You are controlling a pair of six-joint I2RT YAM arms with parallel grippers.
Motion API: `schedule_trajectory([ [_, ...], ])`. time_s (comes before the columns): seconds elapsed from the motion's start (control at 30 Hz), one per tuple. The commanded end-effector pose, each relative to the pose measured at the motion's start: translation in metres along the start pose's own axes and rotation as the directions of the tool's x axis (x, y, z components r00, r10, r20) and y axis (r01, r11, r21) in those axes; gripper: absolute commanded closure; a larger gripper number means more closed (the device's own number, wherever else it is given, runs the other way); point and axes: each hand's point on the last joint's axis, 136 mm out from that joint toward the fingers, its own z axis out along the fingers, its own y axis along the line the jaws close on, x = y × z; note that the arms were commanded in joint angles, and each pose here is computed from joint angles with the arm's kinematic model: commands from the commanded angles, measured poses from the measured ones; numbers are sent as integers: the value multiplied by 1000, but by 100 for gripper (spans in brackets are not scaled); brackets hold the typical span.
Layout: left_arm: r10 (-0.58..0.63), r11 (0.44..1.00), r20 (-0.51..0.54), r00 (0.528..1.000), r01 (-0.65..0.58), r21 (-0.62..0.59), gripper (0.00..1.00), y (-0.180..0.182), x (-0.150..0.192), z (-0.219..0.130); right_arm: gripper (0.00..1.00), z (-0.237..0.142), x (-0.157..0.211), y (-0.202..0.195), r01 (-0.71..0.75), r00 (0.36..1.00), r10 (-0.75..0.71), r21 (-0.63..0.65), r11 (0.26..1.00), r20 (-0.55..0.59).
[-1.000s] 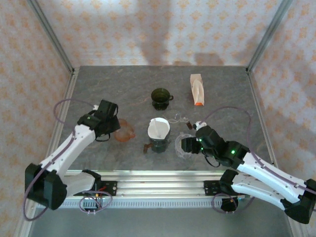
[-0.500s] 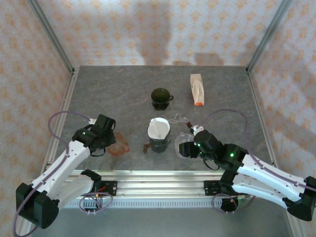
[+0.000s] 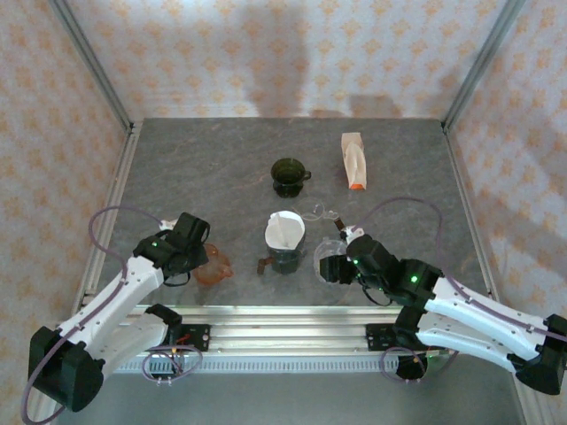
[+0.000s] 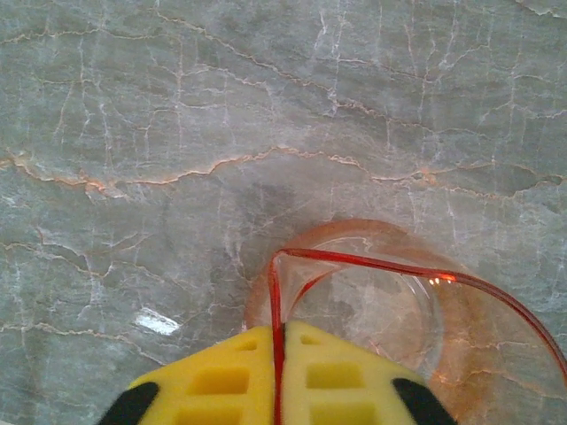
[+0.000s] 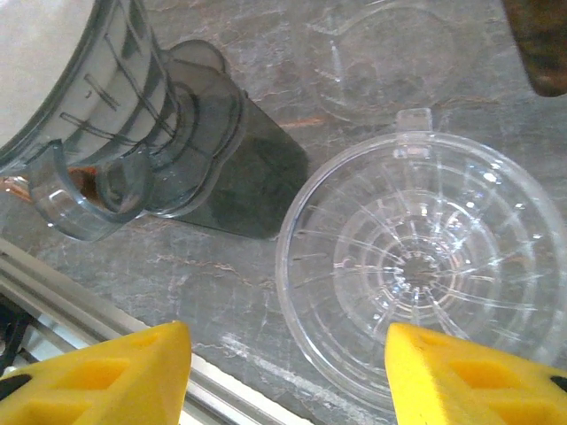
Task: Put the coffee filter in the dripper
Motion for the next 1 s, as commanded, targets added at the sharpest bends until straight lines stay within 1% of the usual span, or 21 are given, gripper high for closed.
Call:
schedule_trajectory([
  [0.0,-18,1000,32,999,18,-5,80,1,-3,1,40,8,9,17,-5,999,2,-85,996,-36],
  [0.2,-40,998,57,998,38,40,48,-6,-11,-9,46,17,24,37,49,994,-63,-150,987,-91],
  [0.33,-60,995,80,995,54,81,33,-11,-19,-21,55,30,33,49,68,989,-89,-174,982,-117],
  [0.4,-82,991,102,991,70,118,28,-15,-25,-31,56,39,37,56,71,987,-97,-191,979,-128],
  [0.5,-117,981,133,984,93,171,23,-20,-33,-45,55,49,43,62,43,988,-76,-224,974,-137],
  [0.6,-134,973,149,980,102,207,23,-23,-38,-54,55,56,51,56,25,988,-59,-224,974,-145],
  [0.73,-134,971,145,980,101,215,23,-26,-39,-56,58,61,62,48,9,985,-45,-209,978,-167],
  [0.83,-141,968,141,980,106,228,23,-29,-38,-54,59,66,64,34,13,987,-37,-149,989,-158],
  [0.97,-144,966,133,981,110,233,23,-30,-37,-51,59,69,60,10,29,993,-33,-35,999,-111],
])
